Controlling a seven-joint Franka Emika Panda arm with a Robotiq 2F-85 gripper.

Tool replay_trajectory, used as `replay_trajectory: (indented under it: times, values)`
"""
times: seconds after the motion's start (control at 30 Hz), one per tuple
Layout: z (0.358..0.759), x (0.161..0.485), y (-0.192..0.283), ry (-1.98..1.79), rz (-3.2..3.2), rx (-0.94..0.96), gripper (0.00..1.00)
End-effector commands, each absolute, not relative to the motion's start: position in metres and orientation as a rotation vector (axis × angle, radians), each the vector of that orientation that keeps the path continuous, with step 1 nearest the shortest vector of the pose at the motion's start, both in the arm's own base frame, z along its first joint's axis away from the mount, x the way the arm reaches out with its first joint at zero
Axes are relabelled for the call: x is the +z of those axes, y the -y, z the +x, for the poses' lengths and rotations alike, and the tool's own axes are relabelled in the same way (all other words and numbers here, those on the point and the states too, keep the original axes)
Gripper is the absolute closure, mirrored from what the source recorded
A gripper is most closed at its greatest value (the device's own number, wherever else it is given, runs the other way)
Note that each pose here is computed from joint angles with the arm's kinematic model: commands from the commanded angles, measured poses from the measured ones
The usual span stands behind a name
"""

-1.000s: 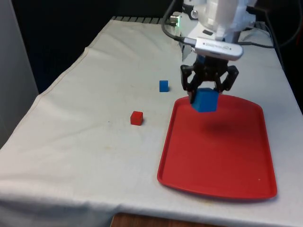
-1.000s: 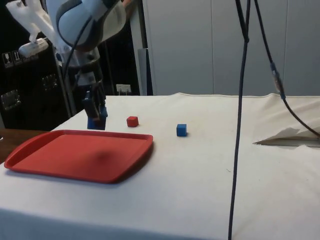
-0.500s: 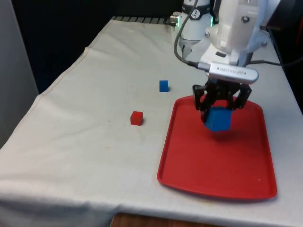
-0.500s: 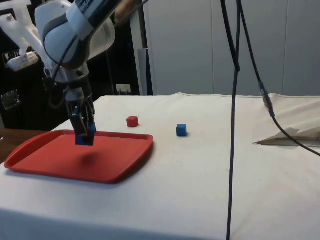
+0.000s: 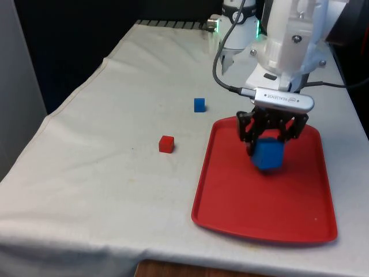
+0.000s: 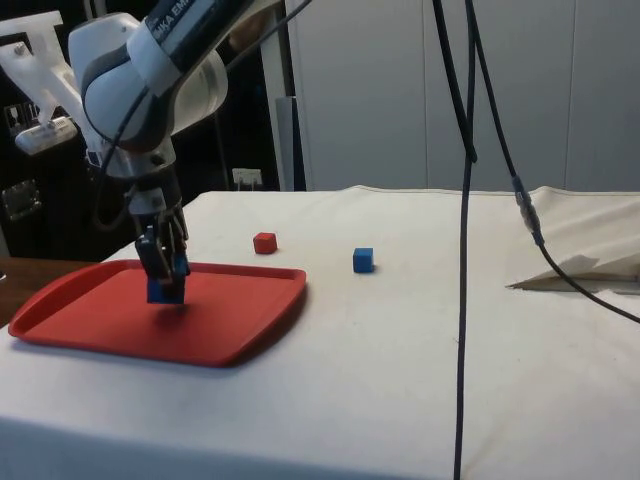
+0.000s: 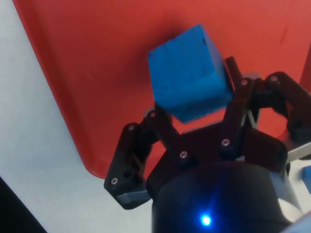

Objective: Pick up the largest block and place it onto the tray.

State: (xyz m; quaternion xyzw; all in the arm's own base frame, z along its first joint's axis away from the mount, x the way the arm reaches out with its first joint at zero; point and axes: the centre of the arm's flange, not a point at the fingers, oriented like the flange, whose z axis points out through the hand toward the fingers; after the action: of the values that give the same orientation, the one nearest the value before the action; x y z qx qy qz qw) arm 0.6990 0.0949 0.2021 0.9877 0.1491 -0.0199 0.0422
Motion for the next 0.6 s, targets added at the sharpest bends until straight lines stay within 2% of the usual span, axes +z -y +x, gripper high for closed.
replay_trajectory:
  times: [0.0, 0.1, 0.13, 0.2, 0.23, 0.27, 0.57]
  values:
    - [0.699, 0.2017, -0.0956, -0.456, 3.023, -0.061, 0.74]
    - [0.699, 0.2021, -0.0949, -0.456, 3.022, -0.061, 0.45]
    - [0.6989, 0.2017, -0.0963, -0.456, 3.022, -0.061, 0.45]
    - [0.6989, 0.2017, -0.0963, -0.456, 3.022, -0.061, 0.26]
    - [0.699, 0.2019, -0.0957, -0.455, 3.022, -0.061, 0.06]
    - [0.699, 0.2019, -0.0957, -0.455, 3.022, -0.061, 0.01]
    - [0.6989, 0.2014, -0.0961, -0.454, 3.024, -0.059, 0.0]
